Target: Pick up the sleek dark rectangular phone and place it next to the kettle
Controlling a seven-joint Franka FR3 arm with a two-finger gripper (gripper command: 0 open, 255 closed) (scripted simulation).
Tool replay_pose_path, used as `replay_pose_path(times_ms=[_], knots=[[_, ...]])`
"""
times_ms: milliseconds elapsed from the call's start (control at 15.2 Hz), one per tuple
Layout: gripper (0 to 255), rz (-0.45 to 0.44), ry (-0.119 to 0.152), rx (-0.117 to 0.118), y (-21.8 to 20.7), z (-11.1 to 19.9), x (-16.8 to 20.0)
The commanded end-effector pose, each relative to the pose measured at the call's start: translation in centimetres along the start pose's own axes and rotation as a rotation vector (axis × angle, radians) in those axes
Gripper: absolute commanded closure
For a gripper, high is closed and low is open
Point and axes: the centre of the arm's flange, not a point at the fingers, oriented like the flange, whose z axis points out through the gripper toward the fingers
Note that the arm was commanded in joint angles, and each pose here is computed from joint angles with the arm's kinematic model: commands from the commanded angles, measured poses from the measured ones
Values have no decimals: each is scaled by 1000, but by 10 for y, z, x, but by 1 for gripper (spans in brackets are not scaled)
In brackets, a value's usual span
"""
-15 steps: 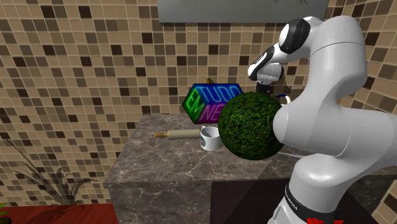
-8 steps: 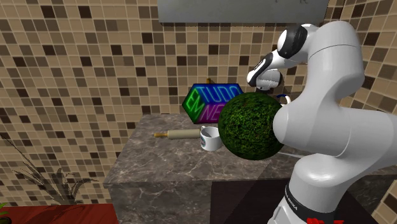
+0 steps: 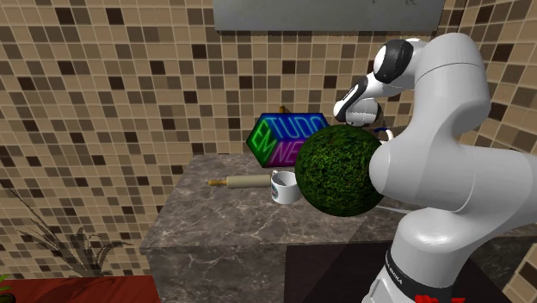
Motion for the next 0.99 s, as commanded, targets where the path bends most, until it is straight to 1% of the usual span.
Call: replay_pose_path(times_ms=[0, 132, 198, 528, 792, 924], knots=[[255, 0, -9, 2, 0, 5, -3], [255, 0, -9, 2, 0, 5, -3], [0, 0, -9, 2, 0, 5, -3], [0, 0, -9, 2, 0, 5, -3], [0, 0, -9, 2, 0, -45, -3], [0, 0, -9, 2, 0, -45, -3]])
